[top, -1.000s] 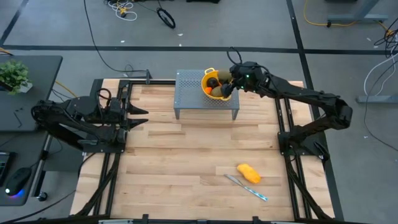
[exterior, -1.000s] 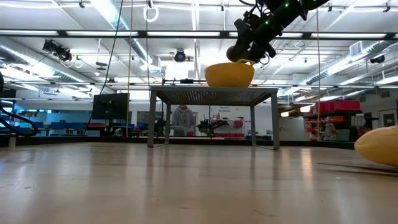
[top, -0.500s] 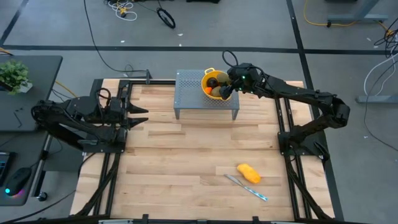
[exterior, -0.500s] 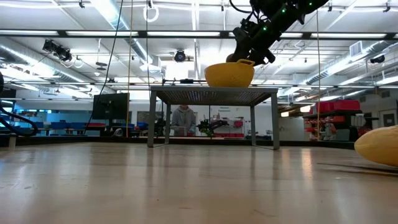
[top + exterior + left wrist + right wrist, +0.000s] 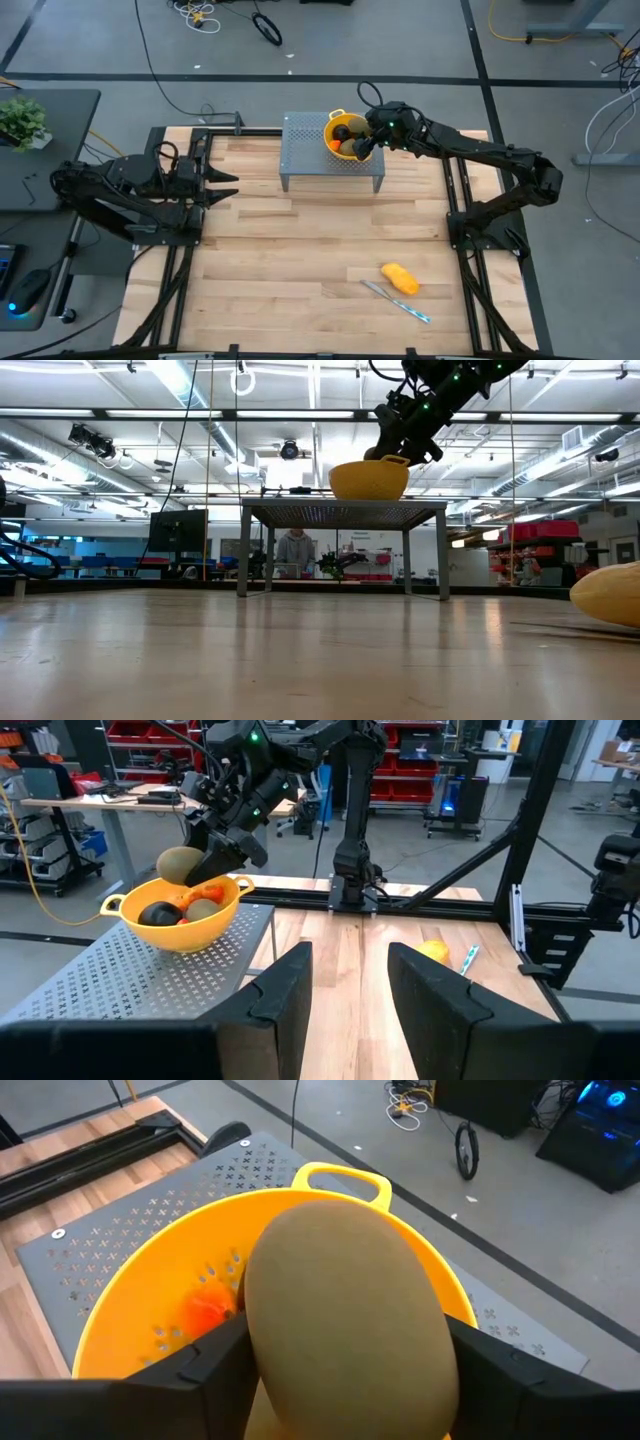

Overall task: Pick & Place Fruit
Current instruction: Put the kiwi into the yellow strainer bowl on the shelf, then put the mango into the yellow strainer bowl on the shelf

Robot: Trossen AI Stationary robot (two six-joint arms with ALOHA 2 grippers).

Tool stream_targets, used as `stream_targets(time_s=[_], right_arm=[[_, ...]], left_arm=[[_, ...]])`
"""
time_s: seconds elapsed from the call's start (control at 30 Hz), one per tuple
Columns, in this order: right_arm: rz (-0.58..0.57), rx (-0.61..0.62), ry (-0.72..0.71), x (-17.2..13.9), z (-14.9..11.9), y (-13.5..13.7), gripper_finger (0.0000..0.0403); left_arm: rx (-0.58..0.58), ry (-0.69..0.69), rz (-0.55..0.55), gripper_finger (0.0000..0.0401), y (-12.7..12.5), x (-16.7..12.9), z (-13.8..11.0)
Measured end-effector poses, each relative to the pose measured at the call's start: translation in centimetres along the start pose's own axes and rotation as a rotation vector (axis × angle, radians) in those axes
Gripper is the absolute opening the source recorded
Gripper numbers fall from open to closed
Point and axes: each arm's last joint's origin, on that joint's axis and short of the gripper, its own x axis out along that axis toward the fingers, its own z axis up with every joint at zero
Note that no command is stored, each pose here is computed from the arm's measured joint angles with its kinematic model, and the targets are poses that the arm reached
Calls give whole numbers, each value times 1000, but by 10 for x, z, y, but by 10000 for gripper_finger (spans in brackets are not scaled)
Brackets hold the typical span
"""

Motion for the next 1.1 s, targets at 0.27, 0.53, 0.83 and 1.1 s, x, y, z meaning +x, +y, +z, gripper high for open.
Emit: stream_targets(time_s=[0.27, 0.53, 0.83, 1.1], right_arm=[[8, -15, 1, 0, 0, 0, 299], [7, -27, 1, 0, 0, 0, 314], [6, -51, -52, -14, 7, -2, 314], [10, -39, -105, -33, 13, -5, 314]], left_arm=[[0, 0, 0, 141, 0, 0, 0], [0, 0, 0, 141, 0, 0, 0], [0, 0, 0, 141, 0, 0, 0], [0, 0, 0, 141, 0, 0, 0]])
